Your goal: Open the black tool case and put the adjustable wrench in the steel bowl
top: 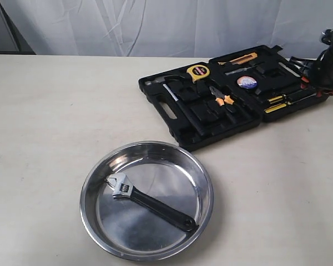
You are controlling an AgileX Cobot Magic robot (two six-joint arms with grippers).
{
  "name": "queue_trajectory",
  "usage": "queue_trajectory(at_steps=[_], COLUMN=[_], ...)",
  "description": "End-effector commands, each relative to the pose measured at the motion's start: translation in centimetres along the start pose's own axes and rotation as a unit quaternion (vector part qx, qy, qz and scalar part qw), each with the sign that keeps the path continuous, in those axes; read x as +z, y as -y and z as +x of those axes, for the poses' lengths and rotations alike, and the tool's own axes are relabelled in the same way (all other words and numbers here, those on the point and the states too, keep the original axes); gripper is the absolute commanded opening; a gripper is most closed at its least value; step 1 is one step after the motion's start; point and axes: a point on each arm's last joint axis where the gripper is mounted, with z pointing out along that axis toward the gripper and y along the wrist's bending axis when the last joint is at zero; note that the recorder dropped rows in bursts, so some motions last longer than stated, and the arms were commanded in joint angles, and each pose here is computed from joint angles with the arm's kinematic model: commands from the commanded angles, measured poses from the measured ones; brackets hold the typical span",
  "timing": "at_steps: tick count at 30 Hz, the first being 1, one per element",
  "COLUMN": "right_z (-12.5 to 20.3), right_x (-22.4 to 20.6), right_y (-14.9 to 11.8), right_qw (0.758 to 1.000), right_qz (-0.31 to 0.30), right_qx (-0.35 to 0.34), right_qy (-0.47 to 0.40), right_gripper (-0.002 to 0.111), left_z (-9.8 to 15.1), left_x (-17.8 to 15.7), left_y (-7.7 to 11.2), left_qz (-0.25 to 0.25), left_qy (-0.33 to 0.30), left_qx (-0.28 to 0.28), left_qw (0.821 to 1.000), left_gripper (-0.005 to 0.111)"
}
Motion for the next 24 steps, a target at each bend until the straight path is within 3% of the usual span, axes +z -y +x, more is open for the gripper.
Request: queue_trajectory(at_steps=[1,12,19,24], right_z=[-0.8,-1.5,-1.2,-1.2], right_x=[-1.1,-2.3,-1.1,-1.1], right_y=[0.8,1.7,2.5,2.2], right_qw=[1.000,0.997,0.998,1.000], right_qz=[0.012,0.055,0.051,0.024], right_qx=[-0.007,-0.057,-0.030,0.001], right_qy=[0.006,0.017,-0.001,-0.003], right_gripper=[0.041,0.037,0.017,0.017], left_z=[-0.2,-0.2,-0.2,-0.2], left_x=[-0.1,-0.1,-0.1,-0.1], left_y=[0.0,0.0,0.0,0.0], left_qz=[-0.002,-0.002,-0.002,-0.002], left_qy=[0.009,0.009,0.009,0.009], left_qx=[-0.003,-0.003,-0.003,-0.003], left_qw=[1.000,1.000,1.000,1.000], left_gripper=[0.000,0.000,0.000,0.000])
